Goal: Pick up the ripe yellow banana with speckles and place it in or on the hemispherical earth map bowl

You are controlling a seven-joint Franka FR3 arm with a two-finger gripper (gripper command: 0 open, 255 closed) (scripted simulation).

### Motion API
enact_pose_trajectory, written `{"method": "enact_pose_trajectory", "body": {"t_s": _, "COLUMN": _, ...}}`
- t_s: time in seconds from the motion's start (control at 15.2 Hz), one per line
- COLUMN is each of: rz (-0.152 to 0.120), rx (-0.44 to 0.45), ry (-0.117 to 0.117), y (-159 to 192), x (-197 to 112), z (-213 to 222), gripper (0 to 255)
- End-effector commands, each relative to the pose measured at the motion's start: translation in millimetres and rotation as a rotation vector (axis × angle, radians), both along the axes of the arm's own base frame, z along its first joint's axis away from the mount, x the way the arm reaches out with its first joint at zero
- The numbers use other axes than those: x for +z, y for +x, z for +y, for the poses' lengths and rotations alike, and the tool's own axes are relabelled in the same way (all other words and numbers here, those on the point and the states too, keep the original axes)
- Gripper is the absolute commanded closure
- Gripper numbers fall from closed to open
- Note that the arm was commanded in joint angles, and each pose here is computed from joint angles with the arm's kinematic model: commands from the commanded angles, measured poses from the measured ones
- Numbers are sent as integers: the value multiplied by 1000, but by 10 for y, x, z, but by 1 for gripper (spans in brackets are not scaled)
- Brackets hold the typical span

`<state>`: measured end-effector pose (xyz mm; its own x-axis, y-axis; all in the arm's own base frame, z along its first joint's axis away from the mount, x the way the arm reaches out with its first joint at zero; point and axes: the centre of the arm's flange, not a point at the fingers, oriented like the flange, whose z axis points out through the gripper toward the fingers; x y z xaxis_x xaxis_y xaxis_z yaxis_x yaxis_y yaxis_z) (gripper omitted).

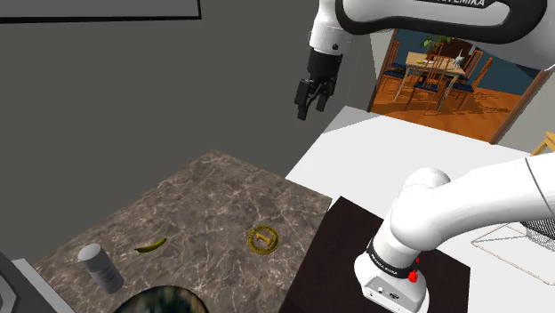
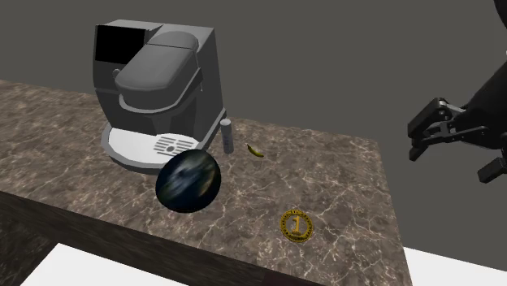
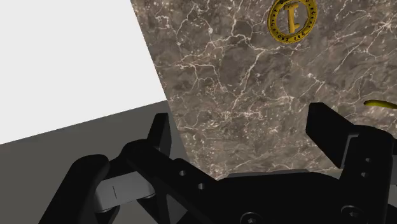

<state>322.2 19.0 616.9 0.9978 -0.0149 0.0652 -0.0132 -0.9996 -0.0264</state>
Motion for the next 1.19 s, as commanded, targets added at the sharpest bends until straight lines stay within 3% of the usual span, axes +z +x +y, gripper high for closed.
{"method": "enact_pose_trajectory", "body": {"t_s": 0.0, "rz": 0, "rx": 0, "ry": 0, "y": 0, "x": 0, "z": 0, "gripper": 0}}
{"method": "enact_pose_trajectory", "body": {"t_s": 1.12, "rz": 69, "rx": 505, "ry": -29, "y": 1580, "x": -1134, "z": 1264, "gripper": 0}}
